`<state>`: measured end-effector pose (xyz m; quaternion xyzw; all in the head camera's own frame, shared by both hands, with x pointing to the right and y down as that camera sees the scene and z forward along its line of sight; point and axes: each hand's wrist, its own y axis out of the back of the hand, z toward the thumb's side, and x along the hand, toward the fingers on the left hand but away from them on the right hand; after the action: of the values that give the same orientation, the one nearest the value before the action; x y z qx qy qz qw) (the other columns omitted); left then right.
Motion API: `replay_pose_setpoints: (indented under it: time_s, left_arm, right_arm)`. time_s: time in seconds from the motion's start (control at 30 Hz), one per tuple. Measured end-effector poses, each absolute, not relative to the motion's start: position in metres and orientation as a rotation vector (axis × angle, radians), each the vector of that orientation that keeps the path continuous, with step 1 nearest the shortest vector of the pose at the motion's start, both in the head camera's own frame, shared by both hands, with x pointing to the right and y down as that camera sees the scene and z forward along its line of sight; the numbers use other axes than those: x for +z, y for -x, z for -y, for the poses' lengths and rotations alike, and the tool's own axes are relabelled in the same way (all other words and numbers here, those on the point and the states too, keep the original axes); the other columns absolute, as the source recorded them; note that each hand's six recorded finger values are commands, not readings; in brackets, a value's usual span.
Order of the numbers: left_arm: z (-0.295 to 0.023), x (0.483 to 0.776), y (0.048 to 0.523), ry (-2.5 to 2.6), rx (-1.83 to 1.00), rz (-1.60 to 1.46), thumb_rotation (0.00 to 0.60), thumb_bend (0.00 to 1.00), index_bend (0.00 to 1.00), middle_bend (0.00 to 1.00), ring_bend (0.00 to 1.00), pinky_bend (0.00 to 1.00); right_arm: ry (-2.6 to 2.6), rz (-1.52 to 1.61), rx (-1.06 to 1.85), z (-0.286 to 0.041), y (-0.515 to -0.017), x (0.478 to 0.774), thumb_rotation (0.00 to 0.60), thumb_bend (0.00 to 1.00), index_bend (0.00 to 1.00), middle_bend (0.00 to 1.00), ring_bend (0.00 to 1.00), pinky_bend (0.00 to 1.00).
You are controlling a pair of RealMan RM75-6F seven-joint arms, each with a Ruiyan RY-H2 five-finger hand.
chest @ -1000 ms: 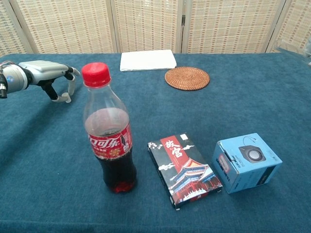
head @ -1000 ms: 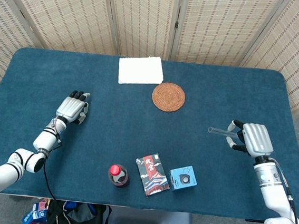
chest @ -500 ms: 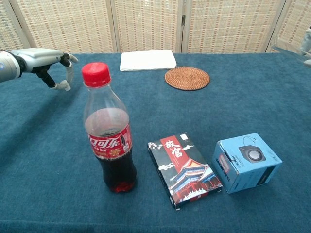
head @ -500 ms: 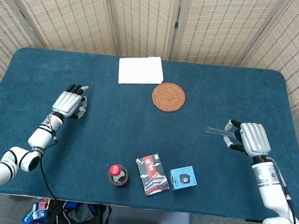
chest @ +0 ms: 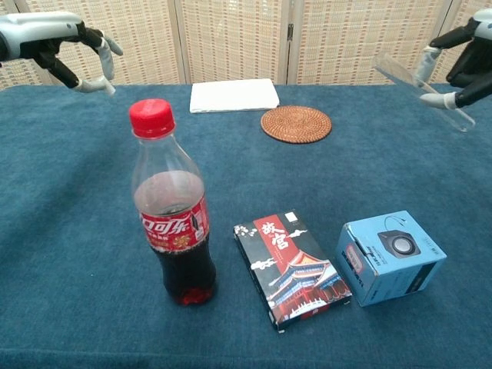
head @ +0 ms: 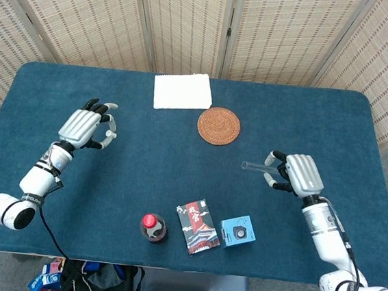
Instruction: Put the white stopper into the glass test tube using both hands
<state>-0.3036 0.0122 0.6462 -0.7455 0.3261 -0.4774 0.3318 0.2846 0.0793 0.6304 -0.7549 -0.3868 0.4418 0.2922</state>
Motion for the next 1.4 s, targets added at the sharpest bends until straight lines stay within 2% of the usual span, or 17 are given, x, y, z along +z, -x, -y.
replay_pose_setpoints:
  time_s: [0.3,0.6,1.0,1.4]
  left_arm:
    - [-0.014,0.588,0.276,2.025,-1.083,-0.950,0.600,0.42,0.57,0.17,0.18,0.00]
    - [-0.019,0.551,0.238,2.100,-0.941,-1.011,0.600,0.42,0.57,0.17,0.18,0.00]
    - [-0.029,0.544,0.203,2.094,-0.875,-0.943,0.600,0.42,0.57,0.17,0.17,0.00]
    - [-0.034,0.541,0.183,2.045,-0.846,-0.897,0.600,0.42,0.57,0.17,0.17,0.00]
  right_arm:
    - [2.147,1.038,1.074,-0.068,-0.231,0.648,0.600,0.66,0.91,1.00,1.00,1.00]
    - [2.279,1.094,0.963,-0.064,-0.174,0.666,0.600,0.66,0.91,1.00,1.00,1.00]
    - [2.400,1.142,0.800,-0.062,-0.118,0.671,0.600,0.66,0.91,1.00,1.00,1.00]
    - [2.428,1.183,0.801,-0.055,-0.100,0.673,0.600,0.66,0.91,1.00,1.00,1.00]
